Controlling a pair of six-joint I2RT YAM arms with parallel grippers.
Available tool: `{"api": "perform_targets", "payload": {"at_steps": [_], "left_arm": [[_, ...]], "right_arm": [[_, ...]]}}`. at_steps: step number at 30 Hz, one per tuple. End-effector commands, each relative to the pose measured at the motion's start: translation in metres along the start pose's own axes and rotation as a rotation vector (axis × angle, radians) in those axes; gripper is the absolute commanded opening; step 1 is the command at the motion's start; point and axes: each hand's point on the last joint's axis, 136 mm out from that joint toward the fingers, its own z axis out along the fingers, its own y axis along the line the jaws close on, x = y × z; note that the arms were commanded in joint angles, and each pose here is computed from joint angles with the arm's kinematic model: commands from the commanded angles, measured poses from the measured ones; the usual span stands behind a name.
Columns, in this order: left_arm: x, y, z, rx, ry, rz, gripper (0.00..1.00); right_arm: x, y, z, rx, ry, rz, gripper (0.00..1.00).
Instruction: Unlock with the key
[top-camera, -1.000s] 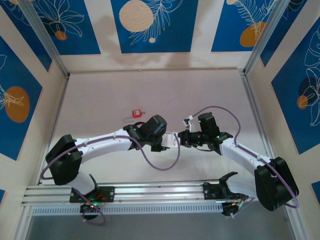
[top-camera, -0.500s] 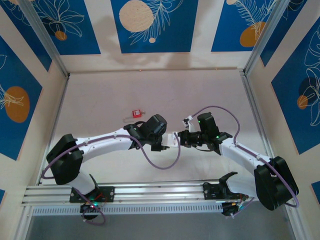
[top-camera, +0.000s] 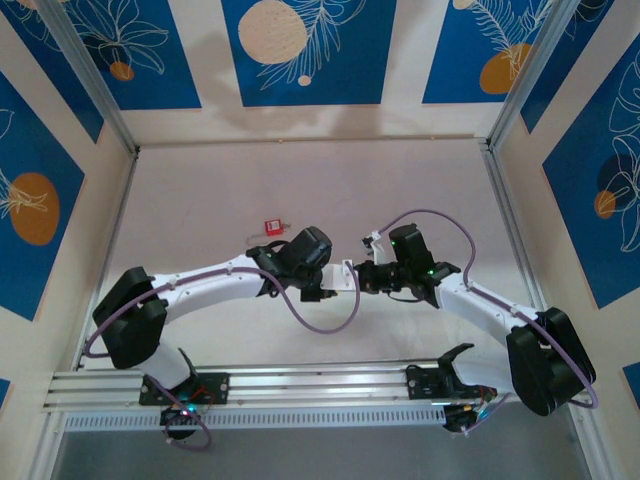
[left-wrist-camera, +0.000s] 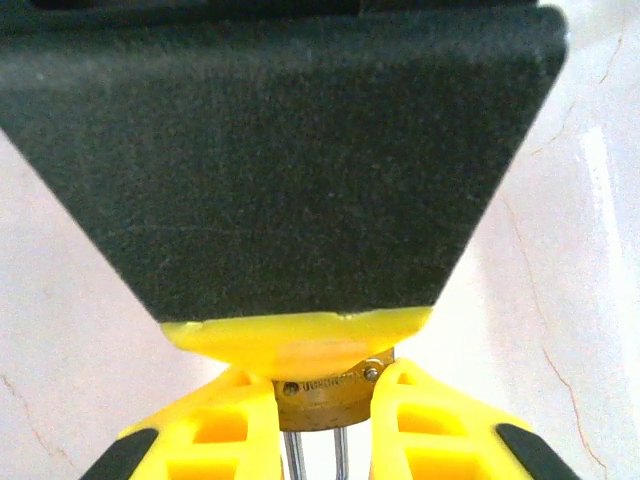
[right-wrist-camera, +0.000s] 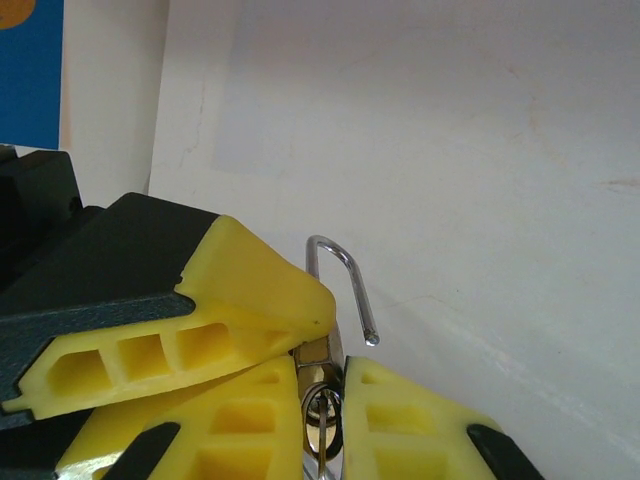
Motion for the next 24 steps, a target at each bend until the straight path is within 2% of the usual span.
{"api": "perform_targets", "payload": {"at_steps": [1,12,17,24], "left_arm": [[-0.033,0.015,-0.006,-0.033,-0.114,0.011,0.15],[-0.019,0.02,-0.015,-0.097,-0.076,0.011,0.59],[-0.006,0.026,-0.033,-0.157,-0.066,-0.02,0.69],[0.02,0.032,-0.062,-0.291,-0.045,-0.093,0.74]], "right_arm": [[-0.005,0.019,-0.001,-0.043,-0.005,-0.043,0.05],[-0.015,0.008,-0.001,0.013,-0.043,-0.032,0.04],[-0.032,0.004,0.001,0.035,-0.071,-0.035,0.04],[-0.061,-0.003,0.009,0.056,-0.093,-0.045,0.04]]}}
